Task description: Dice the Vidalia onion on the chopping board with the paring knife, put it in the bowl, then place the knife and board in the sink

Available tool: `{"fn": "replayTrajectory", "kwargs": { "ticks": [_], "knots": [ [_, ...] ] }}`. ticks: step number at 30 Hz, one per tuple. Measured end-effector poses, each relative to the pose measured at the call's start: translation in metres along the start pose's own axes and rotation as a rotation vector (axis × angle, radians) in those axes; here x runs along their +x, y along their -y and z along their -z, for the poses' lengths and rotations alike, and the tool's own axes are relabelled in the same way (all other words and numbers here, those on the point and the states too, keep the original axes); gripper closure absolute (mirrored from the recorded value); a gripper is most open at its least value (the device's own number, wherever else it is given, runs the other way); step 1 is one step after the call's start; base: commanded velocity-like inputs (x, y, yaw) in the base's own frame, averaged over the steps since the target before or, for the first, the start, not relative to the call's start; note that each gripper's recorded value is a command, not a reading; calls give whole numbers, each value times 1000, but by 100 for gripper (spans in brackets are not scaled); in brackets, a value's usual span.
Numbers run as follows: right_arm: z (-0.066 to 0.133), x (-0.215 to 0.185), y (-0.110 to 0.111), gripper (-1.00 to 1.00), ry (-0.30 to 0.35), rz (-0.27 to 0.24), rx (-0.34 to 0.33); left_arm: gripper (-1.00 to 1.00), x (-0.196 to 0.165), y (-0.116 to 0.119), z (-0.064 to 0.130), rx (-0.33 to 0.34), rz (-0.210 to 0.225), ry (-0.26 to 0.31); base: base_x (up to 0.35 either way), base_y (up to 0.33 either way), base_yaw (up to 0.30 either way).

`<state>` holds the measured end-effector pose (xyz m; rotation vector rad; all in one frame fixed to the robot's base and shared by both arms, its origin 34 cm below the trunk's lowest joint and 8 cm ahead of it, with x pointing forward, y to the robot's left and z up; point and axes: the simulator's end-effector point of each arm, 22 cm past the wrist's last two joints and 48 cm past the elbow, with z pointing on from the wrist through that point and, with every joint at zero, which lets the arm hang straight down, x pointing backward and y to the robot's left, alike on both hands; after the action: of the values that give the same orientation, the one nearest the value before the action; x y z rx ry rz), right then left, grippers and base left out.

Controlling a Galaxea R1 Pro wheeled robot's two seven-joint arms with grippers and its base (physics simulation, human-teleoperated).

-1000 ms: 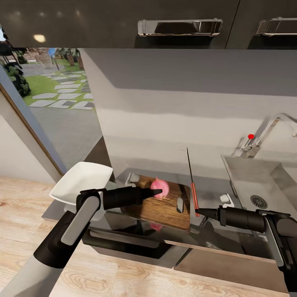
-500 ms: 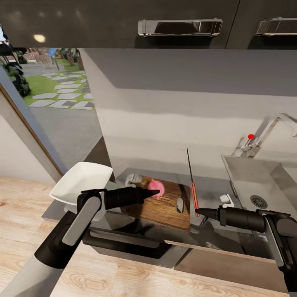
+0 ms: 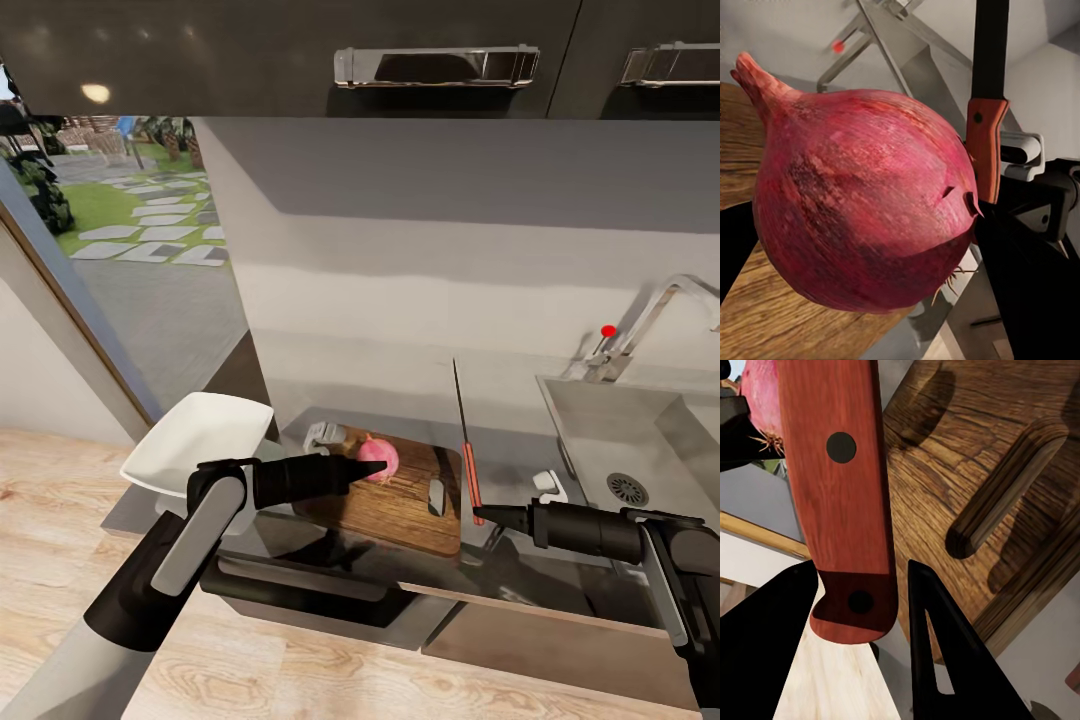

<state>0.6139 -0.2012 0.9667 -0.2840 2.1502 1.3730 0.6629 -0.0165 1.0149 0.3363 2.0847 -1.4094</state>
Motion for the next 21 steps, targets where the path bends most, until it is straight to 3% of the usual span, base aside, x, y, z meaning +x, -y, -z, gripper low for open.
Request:
{"fn": "replayTrajectory", "kwargs": {
  "ticks": [4, 10, 21],
  "knots": [
    [0, 0, 0, 100, 0, 0, 0, 100, 0, -3, 0, -11, -1, 1, 0, 0, 0],
    [0, 0, 0, 100, 0, 0, 0, 100, 0, -18, -2, -90, 3, 1, 0, 0, 0],
    [0, 0, 0, 100, 0, 0, 0, 100, 2, -11, -10, -87, 8, 0, 0, 0, 0]
  ]
}}
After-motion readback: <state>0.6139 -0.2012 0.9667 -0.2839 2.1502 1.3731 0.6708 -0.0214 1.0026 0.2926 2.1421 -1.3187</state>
